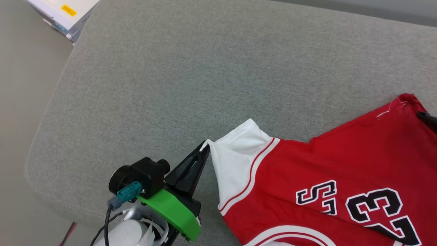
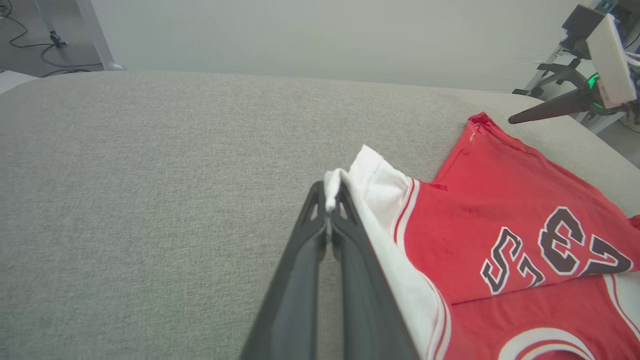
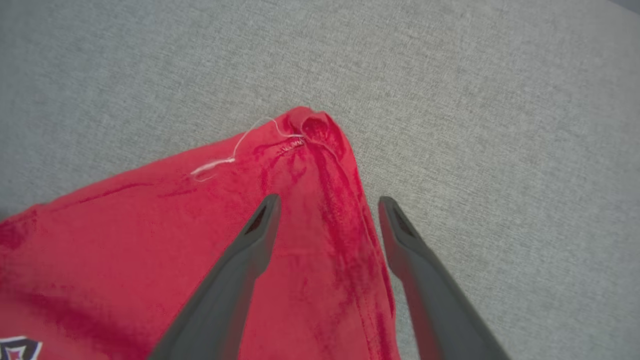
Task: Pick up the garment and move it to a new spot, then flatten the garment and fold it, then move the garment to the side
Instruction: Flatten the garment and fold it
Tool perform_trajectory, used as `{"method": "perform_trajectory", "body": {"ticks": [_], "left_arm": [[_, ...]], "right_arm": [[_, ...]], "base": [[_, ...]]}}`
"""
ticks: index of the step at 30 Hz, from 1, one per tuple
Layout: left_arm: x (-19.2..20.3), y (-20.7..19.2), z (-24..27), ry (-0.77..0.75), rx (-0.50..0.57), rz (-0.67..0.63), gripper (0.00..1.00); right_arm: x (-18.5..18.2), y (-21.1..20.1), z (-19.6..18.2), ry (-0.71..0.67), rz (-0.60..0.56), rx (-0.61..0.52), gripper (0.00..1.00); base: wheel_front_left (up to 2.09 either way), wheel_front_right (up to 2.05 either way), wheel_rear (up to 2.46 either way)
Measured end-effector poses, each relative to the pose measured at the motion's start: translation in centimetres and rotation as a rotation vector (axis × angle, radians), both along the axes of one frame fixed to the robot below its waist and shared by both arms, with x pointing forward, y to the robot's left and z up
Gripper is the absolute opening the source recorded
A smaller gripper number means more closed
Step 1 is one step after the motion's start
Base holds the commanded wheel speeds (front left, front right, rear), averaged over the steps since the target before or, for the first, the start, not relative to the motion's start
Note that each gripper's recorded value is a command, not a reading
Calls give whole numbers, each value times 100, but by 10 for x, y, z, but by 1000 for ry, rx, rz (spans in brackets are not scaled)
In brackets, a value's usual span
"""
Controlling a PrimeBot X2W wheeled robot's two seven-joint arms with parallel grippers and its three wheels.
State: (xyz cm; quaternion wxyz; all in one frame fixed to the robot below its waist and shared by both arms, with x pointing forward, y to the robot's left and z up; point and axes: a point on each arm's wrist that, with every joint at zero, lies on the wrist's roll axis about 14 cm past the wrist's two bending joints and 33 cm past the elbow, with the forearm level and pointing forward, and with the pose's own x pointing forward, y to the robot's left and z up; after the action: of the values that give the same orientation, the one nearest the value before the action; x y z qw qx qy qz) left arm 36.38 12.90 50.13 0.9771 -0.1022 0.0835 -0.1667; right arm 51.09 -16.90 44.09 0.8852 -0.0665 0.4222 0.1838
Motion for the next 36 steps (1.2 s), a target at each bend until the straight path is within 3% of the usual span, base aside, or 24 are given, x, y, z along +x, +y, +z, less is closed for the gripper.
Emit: {"method": "perform_trajectory", "body": {"ticks": [14,15,16,17,27,36], "left_arm": [[0,16,-21,63,11,64,0],[1,17,-22,66,12,65,0],[1,17,-22,67,12,65,0],[1,16,-22,68,12,65,0],[0,20,-12,32,30,60,0],[1,28,30,-99,54,71,0]], "right_arm": [[24,28,-64,99,60,-36,100],[23,28,-66,106,62,-39,88],[23,28,-67,106,64,-41,51],[23,28,-68,105,67,-42,0],[34,41,-40,-64,62,56,0],[40,33,42,-348,35,162,0]], "base": [[0,0,0],[0,0,0],[0,0,0],[0,0,0],[0,0,0],[0,0,0]]}}
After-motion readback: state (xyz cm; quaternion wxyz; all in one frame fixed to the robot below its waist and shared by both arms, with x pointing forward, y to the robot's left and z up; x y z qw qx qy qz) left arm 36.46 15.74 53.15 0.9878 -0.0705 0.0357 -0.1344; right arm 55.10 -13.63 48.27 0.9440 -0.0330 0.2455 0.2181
